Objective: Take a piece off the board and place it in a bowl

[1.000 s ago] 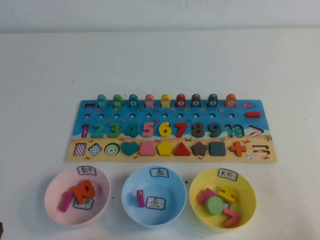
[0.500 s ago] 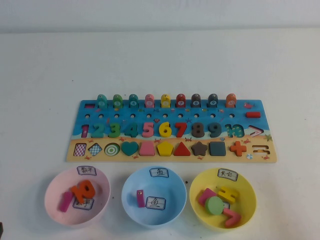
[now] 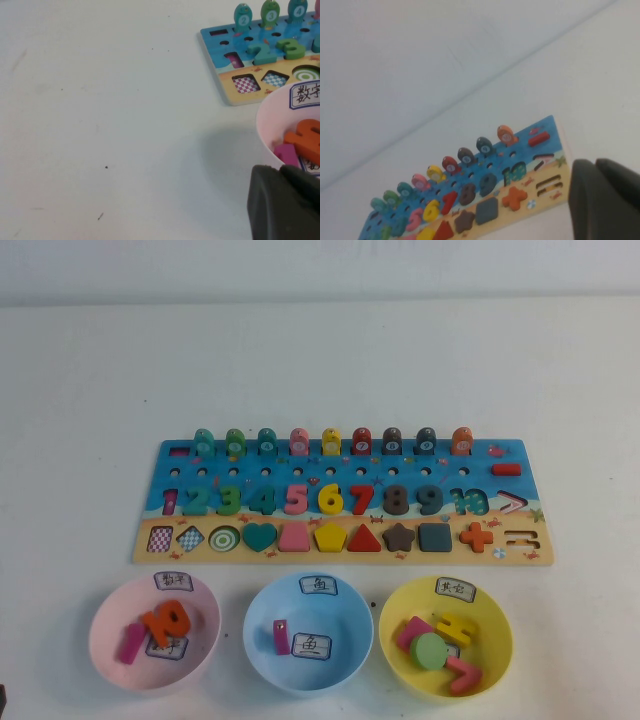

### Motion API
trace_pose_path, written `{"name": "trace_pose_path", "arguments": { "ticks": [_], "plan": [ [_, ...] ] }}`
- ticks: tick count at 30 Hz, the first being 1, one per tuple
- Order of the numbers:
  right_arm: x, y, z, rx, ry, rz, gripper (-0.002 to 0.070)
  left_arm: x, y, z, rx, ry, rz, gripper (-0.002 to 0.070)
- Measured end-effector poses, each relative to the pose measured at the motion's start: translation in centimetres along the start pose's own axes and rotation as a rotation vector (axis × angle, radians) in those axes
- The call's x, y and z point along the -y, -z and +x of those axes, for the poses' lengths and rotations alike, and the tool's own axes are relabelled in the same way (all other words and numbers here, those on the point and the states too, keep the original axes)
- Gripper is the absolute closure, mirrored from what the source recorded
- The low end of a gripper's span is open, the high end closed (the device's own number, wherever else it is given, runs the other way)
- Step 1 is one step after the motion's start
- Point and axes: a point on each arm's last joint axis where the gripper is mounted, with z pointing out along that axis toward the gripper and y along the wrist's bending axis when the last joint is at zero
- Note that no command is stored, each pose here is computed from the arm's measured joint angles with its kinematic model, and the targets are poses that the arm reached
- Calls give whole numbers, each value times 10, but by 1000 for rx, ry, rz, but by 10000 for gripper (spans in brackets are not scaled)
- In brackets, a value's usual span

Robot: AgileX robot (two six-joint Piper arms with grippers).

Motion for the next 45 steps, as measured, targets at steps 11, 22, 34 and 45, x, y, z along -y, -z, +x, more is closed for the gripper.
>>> {"name": "trace_pose_path", "arguments": {
  "ticks": [11,22,34,45],
  "plan": [
    [-42,-8,-24,-390,13,27,694,0,0,0,0,0,0,679],
    [-74,-69,-69,-851,211,169,694,0,0,0,0,0,0,679],
    [-75,-182,-86,-1100,208,253,694,0,0,0,0,0,0,679],
    [-95,-263,-57,-1213,382,311,694,0,0,0,0,0,0,679]
  ]
}}
